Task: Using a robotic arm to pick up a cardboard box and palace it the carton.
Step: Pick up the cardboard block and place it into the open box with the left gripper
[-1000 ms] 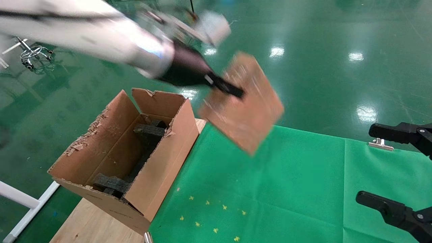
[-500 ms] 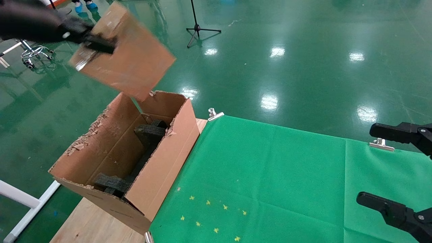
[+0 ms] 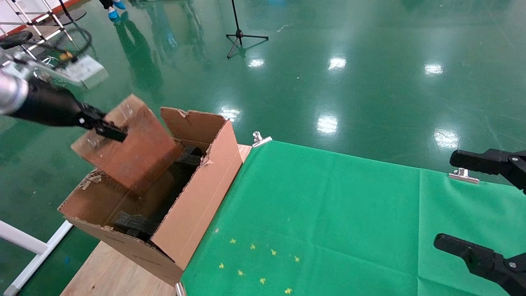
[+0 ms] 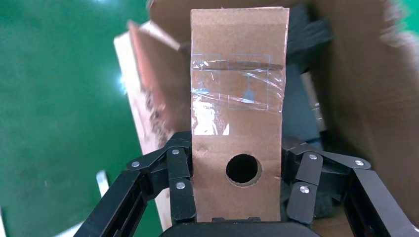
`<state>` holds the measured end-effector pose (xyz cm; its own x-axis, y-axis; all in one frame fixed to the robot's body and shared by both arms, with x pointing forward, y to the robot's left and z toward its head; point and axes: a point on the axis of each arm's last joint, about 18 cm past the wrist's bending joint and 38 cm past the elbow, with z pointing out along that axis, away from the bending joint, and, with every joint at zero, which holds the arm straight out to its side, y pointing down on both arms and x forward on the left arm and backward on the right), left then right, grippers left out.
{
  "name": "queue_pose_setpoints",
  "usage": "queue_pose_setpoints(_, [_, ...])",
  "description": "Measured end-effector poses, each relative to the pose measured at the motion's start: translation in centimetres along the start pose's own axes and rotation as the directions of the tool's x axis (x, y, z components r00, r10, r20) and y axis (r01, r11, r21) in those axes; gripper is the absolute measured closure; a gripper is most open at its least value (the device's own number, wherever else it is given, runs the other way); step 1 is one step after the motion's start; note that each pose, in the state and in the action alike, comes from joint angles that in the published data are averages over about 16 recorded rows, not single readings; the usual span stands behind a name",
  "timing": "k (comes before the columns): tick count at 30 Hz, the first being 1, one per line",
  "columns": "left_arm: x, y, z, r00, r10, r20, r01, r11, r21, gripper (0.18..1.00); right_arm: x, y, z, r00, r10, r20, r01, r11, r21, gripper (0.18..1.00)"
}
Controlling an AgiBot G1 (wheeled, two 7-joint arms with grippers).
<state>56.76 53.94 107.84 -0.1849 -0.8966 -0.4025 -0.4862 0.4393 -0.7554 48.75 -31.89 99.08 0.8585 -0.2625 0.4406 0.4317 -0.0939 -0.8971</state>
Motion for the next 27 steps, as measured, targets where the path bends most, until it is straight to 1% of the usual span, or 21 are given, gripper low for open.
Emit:
queue_pose_setpoints(9, [-1.5,1.8,3.1,0.994,-0.089,0.068,0.094,0.992,-0.080,0.886,0.0,0.0,0.0,1.000,0.000,0.000,0.000,1.000,0.000,0.178])
queue_pose_setpoints(18, [-2.3,2.9,5.3,0.973,-0.178,0.144,0.196,0.972,-0.126,0.887,0.0,0.0,0.0,1.000,0.000,0.000,0.000,1.000,0.000,0.178])
queue_pose_setpoints(23, [-2.1,3.5,6.6,0.963,-0.211,0.170,0.236,0.961,-0.146,0.889,0.0,0.0,0.0,1.000,0.000,0.000,0.000,1.000,0.000,0.178])
queue_pose_setpoints(27, [-1.7,4.1,7.7,0.959,-0.219,0.178,0.248,0.955,-0.164,0.891,0.0,0.0,0.0,1.000,0.000,0.000,0.000,1.000,0.000,0.178])
